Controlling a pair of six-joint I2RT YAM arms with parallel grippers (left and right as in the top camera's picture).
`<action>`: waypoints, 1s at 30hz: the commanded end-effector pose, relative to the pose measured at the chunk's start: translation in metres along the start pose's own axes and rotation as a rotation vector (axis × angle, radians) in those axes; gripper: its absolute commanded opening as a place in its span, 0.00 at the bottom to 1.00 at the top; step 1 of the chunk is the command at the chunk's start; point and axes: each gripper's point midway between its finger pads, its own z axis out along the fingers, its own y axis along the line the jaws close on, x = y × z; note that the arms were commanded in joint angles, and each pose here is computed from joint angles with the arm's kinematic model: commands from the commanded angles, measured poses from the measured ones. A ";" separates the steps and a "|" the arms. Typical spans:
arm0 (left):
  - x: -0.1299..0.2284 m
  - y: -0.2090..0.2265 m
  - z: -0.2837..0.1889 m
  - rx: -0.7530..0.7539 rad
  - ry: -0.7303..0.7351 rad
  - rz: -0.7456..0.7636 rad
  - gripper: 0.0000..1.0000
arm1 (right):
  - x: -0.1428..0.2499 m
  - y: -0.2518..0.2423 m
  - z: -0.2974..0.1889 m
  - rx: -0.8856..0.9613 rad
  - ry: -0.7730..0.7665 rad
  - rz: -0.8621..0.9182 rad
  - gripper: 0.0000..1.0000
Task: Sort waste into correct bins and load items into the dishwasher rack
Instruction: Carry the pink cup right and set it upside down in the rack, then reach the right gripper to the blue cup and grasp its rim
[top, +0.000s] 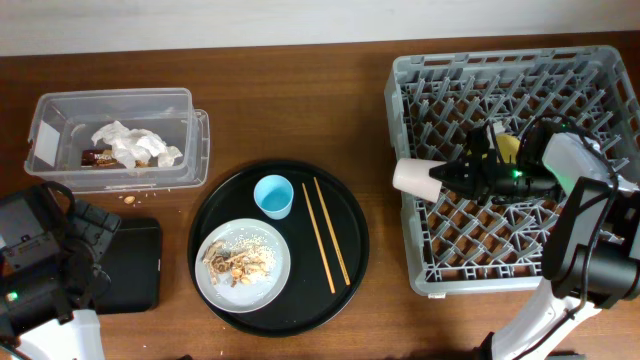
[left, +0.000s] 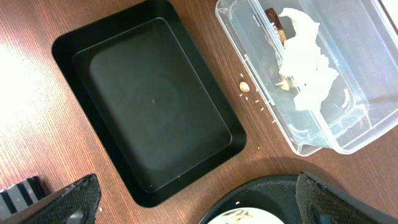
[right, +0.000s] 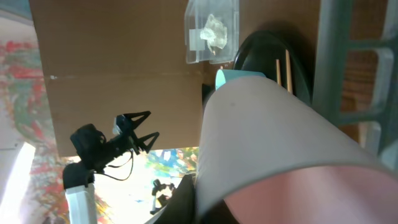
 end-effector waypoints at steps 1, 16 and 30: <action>-0.001 0.001 -0.001 0.000 -0.006 -0.008 0.99 | 0.012 -0.017 0.002 0.062 0.059 0.034 0.16; -0.001 0.001 -0.001 0.000 -0.006 -0.008 0.99 | 0.022 -0.017 -0.054 0.221 0.019 0.087 0.47; -0.001 0.001 -0.001 0.000 -0.006 -0.008 0.99 | 0.046 0.016 -0.095 0.715 -0.136 0.042 0.46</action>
